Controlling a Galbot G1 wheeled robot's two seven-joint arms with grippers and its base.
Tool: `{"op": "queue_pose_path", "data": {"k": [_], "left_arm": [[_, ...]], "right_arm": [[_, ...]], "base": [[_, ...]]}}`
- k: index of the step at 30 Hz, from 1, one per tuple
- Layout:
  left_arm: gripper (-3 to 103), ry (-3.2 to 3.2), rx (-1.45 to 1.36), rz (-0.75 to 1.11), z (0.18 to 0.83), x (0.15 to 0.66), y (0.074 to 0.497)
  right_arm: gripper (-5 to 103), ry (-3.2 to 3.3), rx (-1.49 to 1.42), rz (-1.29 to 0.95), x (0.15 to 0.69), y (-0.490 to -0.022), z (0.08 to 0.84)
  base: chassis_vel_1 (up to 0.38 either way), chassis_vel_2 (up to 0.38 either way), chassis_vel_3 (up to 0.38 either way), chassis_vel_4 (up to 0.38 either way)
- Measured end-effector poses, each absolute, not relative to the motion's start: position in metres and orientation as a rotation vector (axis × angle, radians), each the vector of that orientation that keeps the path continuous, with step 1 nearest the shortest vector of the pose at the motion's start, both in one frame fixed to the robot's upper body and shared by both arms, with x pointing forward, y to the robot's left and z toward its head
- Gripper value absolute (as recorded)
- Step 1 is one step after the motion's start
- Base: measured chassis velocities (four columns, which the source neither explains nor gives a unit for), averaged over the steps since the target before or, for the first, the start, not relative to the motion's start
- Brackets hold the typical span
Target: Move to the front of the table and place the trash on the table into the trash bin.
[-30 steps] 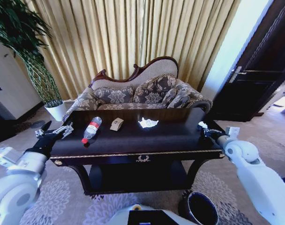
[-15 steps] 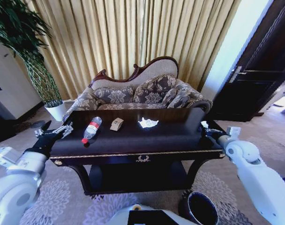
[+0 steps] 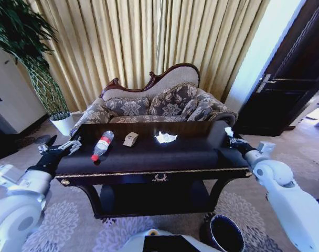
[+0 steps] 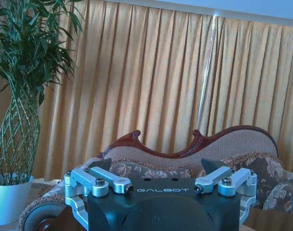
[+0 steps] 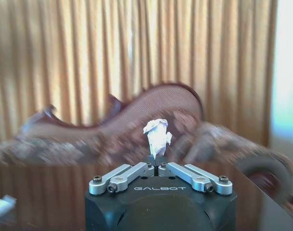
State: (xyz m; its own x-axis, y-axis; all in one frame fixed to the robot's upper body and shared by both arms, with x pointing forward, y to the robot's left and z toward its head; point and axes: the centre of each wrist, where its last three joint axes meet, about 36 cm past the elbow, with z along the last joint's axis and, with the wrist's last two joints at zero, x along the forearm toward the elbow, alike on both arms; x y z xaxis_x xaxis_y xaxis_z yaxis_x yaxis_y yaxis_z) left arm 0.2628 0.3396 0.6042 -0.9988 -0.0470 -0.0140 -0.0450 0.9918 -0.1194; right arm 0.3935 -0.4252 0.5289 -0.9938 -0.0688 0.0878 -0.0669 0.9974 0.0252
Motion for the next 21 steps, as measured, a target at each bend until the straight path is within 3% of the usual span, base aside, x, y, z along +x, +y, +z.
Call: {"op": "queue_pose_path", "data": {"k": [9,21], "left_arm": [[100,3.116,-0.093,-0.188,0.604,0.261,0.341],[100,3.109,-0.09,-0.183,0.605,0.262,0.341]], "right_arm": [[0,-3.151,0.322,-0.043,0.368,-0.378,0.561],[0,-3.129,0.261,0.02,0.364,-0.375,0.56]], "base": [[0.0,0.0,0.0,0.0],[0.0,0.0,0.0,0.0]]}}
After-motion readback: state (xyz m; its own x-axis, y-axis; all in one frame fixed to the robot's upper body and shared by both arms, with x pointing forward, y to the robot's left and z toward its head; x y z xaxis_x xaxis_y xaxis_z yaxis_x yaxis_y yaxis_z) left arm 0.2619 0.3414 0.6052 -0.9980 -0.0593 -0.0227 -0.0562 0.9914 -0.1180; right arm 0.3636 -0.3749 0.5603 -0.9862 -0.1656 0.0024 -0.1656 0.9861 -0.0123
